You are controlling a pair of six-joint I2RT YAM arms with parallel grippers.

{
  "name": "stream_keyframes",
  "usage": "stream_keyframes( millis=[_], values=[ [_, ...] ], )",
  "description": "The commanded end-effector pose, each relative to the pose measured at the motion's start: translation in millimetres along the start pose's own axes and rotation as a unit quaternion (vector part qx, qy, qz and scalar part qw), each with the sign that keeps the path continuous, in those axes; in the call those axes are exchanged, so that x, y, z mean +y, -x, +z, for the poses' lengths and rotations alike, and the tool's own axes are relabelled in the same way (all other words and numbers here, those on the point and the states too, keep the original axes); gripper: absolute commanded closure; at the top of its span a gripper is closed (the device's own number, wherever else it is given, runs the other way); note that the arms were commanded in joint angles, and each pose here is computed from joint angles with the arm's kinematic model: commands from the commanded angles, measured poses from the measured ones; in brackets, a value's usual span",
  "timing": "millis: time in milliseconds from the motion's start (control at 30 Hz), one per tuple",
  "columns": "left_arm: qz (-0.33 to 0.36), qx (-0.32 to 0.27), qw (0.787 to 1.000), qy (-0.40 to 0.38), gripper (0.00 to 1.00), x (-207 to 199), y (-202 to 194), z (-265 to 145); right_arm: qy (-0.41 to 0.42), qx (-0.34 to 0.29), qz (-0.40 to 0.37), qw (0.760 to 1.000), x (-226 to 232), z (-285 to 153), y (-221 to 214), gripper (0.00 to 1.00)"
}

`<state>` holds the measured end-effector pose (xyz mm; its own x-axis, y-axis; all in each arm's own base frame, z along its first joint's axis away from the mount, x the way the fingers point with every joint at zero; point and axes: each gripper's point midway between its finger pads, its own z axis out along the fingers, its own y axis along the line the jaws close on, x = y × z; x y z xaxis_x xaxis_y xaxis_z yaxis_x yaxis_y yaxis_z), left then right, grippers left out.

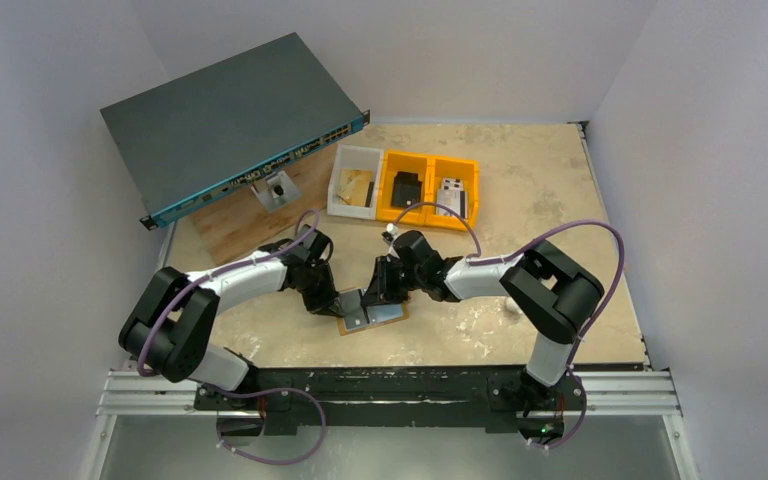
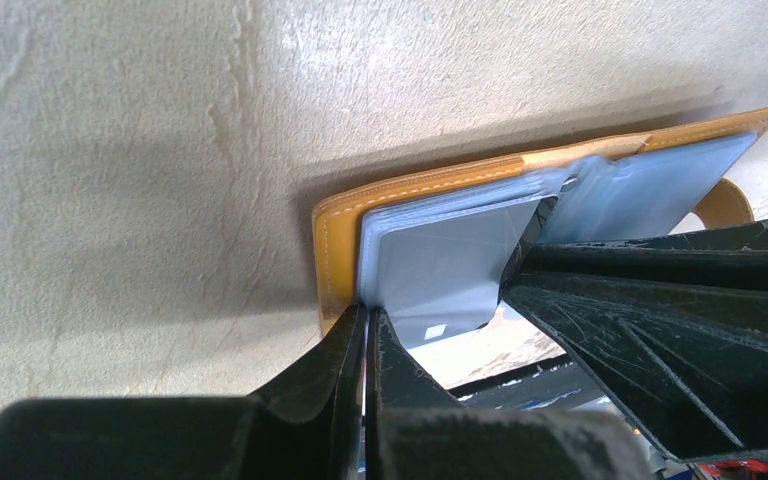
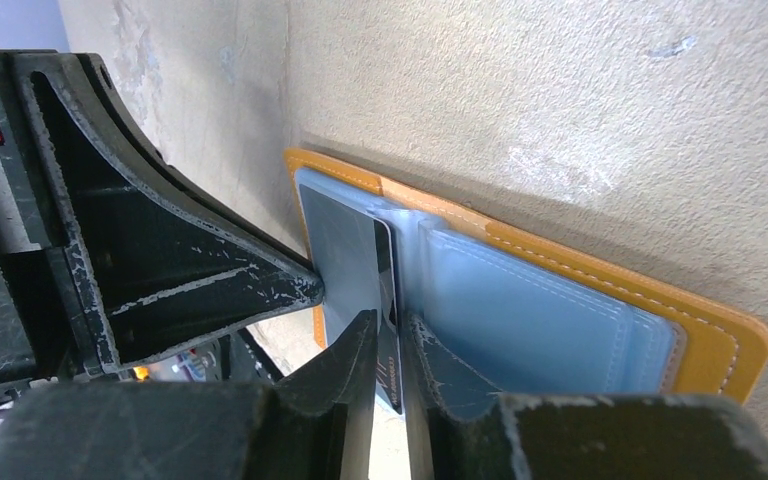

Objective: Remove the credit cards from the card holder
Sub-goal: Remove the credit card from the card holder.

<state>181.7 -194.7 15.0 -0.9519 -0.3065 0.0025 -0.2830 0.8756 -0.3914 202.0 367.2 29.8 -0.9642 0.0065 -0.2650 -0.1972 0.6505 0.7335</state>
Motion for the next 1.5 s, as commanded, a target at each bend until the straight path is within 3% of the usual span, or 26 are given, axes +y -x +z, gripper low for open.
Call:
stream_keyframes(
  millis=[0,367,600,1067,1467],
  values=[
    [0.002,-0.001,0.998,0.056,1.00,27.7,-4.4,18.9,0.063,0.033,-0.008,0.997,27.4,2.2,-14.4,0.86],
    [0.011,0.005,0.999,0.047,1.00,21.9,-4.2,20.3,0.081,0.032,-0.028,0.996,38.2,1.6,-10.3,0.89],
    [0.017,0.009,0.999,0.043,1.00,20.2,-5.7,20.6,0.080,0.040,-0.036,0.995,38.7,4.6,-12.8,0.78],
    [0.028,0.011,0.999,0.042,1.00,18.1,-7.2,17.7,0.072,0.035,-0.040,0.996,38.2,1.2,-11.2,1.00],
    [0.035,0.002,0.997,0.073,1.00,36.7,-9.8,12.0,0.011,0.001,-0.031,0.999,10.5,-12.1,-5.0,1.00]
  ],
)
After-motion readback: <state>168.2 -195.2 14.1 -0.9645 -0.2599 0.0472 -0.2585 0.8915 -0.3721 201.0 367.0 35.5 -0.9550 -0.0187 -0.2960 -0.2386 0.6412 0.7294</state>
